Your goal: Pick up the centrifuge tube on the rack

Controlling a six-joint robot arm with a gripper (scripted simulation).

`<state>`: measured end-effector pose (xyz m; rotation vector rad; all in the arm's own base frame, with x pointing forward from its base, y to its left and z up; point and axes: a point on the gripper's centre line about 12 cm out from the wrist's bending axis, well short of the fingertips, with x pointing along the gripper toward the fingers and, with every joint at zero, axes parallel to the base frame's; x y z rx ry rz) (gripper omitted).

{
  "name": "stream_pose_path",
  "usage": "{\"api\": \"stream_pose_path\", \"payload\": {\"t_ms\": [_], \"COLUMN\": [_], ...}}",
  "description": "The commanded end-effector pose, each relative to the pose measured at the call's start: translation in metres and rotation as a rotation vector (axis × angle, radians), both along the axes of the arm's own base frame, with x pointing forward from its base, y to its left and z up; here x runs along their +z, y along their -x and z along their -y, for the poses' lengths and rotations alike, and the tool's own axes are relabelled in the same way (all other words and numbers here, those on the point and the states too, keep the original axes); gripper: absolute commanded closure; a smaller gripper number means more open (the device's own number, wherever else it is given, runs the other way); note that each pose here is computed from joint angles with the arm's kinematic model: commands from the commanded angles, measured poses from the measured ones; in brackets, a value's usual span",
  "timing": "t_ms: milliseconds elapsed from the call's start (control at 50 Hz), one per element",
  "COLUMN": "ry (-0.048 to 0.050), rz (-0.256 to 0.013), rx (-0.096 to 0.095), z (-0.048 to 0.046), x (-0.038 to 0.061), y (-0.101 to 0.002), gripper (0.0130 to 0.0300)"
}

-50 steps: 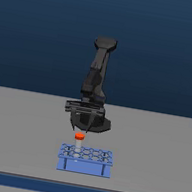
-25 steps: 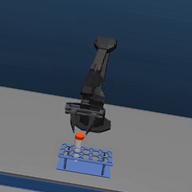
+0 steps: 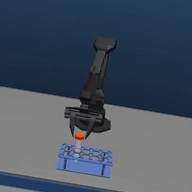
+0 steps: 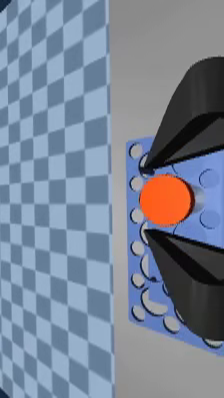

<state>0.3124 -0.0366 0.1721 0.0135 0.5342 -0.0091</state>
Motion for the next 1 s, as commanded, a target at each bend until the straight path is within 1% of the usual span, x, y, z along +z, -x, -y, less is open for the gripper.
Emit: {"api": "stream_pose_path", "payload": {"t_ms": [20, 260, 580, 600, 1000], "ry": [0.0106, 0.0106, 0.0106, 0.0106, 0.0108], "rz": [0.011, 0.011, 0.011, 0.011, 0.01], "rx": [0.012, 0.012, 0.012, 0.012, 0.011], "z": [-0.0006, -0.0006, -0.0006, -0.0006, -0.0005], "x": [-0.0022, -0.0076, -0.0084, -0.0084, -0.0086], "y": [-0.0006, -0.0006, -0.0006, -0.0006, -0.0005], "gripper": [0.013, 0.013, 0.013, 0.03, 0.03]}}
